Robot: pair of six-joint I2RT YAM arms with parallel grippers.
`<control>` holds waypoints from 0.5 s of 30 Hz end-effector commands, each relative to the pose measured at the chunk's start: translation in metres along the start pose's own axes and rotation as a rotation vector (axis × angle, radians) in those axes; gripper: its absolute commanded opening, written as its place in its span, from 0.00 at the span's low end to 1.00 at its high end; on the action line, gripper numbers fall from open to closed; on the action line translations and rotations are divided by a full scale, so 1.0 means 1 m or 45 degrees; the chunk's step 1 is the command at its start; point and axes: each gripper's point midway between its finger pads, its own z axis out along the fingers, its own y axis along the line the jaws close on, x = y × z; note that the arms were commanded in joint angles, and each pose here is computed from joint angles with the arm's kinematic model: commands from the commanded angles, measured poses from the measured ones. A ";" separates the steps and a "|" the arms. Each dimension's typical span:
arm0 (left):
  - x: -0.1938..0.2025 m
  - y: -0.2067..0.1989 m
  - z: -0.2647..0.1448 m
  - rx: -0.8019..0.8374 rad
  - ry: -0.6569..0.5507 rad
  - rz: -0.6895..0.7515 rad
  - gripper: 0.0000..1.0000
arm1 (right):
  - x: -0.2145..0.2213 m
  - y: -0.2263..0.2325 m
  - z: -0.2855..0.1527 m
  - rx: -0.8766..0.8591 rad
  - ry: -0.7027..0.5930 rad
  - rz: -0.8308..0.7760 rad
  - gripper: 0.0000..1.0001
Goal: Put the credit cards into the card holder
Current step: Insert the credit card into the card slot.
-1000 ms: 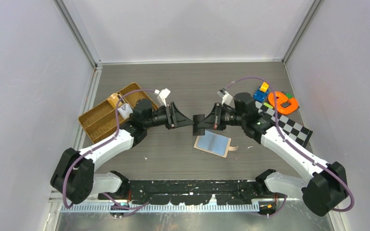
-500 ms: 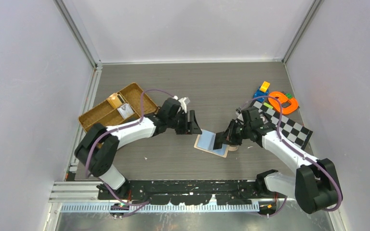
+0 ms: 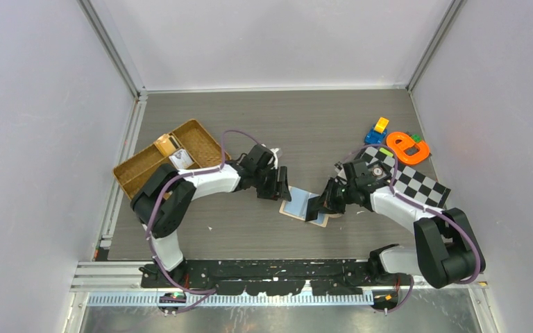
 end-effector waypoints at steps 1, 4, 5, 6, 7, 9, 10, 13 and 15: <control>-0.006 -0.003 0.003 -0.006 -0.002 0.040 0.57 | -0.010 0.016 0.000 -0.116 -0.040 -0.090 0.01; -0.004 -0.001 0.006 -0.014 0.009 0.039 0.57 | -0.011 0.017 0.001 -0.123 -0.048 -0.098 0.01; -0.004 0.000 0.007 -0.015 0.013 0.037 0.57 | -0.011 0.016 0.001 -0.120 -0.047 -0.101 0.01; -0.003 0.000 0.007 -0.015 0.014 0.037 0.57 | -0.010 0.015 0.002 -0.115 -0.043 -0.097 0.01; -0.003 0.000 0.007 -0.014 0.017 0.038 0.57 | -0.009 0.013 0.003 -0.111 -0.038 -0.092 0.00; -0.002 0.000 0.007 -0.015 0.018 0.039 0.56 | -0.009 0.010 0.006 -0.101 -0.029 -0.082 0.00; -0.002 0.001 0.008 -0.017 0.018 0.039 0.56 | -0.009 0.010 0.006 -0.098 -0.028 -0.080 0.01; -0.002 0.002 0.007 -0.023 0.017 0.041 0.56 | -0.008 0.008 0.007 -0.089 -0.029 -0.070 0.00; -0.001 0.004 0.008 -0.036 0.019 0.044 0.54 | -0.008 0.007 0.008 -0.085 -0.029 -0.063 0.00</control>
